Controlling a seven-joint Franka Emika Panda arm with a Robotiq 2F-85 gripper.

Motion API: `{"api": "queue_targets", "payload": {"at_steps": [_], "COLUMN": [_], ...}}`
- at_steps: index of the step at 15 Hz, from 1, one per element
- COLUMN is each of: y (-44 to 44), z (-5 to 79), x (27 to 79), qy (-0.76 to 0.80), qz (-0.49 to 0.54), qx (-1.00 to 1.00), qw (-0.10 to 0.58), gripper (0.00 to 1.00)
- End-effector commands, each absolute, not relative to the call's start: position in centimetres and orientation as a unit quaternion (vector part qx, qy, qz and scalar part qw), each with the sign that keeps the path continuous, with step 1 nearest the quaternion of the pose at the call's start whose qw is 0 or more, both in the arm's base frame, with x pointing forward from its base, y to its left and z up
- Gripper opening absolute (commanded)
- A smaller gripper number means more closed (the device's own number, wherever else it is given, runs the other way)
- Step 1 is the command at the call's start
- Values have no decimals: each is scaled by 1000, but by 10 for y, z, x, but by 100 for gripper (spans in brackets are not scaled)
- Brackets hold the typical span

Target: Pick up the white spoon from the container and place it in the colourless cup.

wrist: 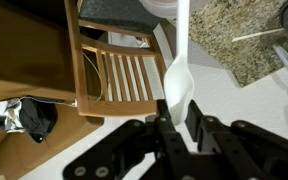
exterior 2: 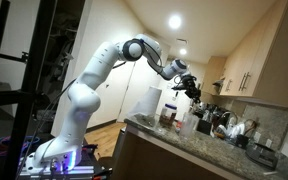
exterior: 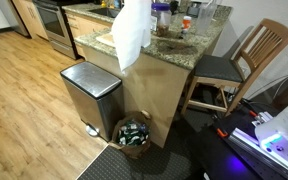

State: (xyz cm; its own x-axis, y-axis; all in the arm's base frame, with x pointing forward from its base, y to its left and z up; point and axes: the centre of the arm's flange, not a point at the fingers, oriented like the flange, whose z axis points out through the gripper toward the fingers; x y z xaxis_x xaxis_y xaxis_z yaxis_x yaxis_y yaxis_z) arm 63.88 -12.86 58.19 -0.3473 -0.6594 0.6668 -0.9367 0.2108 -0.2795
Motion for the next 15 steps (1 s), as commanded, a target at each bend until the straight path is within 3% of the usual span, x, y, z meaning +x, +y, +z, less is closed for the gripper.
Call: {"api": "queue_targets", "payload": {"at_steps": [1,6,7,8,9,11,15], "y": [-116,-112,-112,-112,-111,-110,-109], "z": [568,548,543,539,535,532,544], "x": [646,652,652,652,653,653,650], "qy": [-736,-716,-713,-709,-710,-712,-726], "qz": [345,365,368,366,368,368,368], "qx": [533,529,527,528,524,521,511], "qw": [235,273,282,290,293,294,276], "gripper": [4,4,10,30,39,48,80]}}
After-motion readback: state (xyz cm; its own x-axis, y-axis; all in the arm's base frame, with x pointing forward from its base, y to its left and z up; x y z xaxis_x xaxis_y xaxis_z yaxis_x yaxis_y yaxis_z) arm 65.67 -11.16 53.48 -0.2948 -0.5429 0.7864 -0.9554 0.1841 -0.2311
